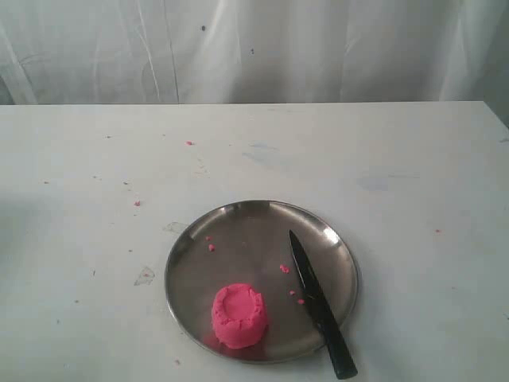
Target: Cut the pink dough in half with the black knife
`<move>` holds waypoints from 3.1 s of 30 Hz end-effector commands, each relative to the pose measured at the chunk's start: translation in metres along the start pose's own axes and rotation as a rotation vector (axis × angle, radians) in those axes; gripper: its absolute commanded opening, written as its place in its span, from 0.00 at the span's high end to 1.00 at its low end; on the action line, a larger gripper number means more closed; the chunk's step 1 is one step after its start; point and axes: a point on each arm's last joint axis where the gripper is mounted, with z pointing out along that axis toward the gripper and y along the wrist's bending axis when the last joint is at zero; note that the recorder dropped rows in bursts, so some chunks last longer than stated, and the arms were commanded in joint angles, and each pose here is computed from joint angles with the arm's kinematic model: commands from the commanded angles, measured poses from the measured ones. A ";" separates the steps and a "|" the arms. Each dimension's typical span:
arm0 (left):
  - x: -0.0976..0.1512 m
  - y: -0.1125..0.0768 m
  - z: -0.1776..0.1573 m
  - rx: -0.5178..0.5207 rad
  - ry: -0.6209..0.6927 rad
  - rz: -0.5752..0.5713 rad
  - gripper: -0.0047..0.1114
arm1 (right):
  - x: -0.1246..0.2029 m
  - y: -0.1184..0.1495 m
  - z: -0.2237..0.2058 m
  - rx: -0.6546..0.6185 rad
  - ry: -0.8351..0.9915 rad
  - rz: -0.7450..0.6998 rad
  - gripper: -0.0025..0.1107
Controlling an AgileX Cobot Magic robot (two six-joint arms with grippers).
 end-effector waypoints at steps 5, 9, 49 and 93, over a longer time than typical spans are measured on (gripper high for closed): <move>0.001 0.000 0.000 -0.001 -0.002 -0.005 0.96 | 0.003 0.001 0.006 -0.100 0.100 0.082 0.98; 0.001 0.000 0.000 -0.001 -0.002 -0.005 0.96 | 0.031 0.019 0.014 -0.245 0.441 0.258 0.98; 0.001 0.000 0.000 -0.002 -0.004 -0.005 0.96 | 0.276 0.176 0.118 -0.829 1.472 0.711 0.59; 0.001 0.000 0.000 -0.002 -0.004 -0.005 0.96 | 0.310 0.193 0.134 -0.898 1.553 0.700 0.90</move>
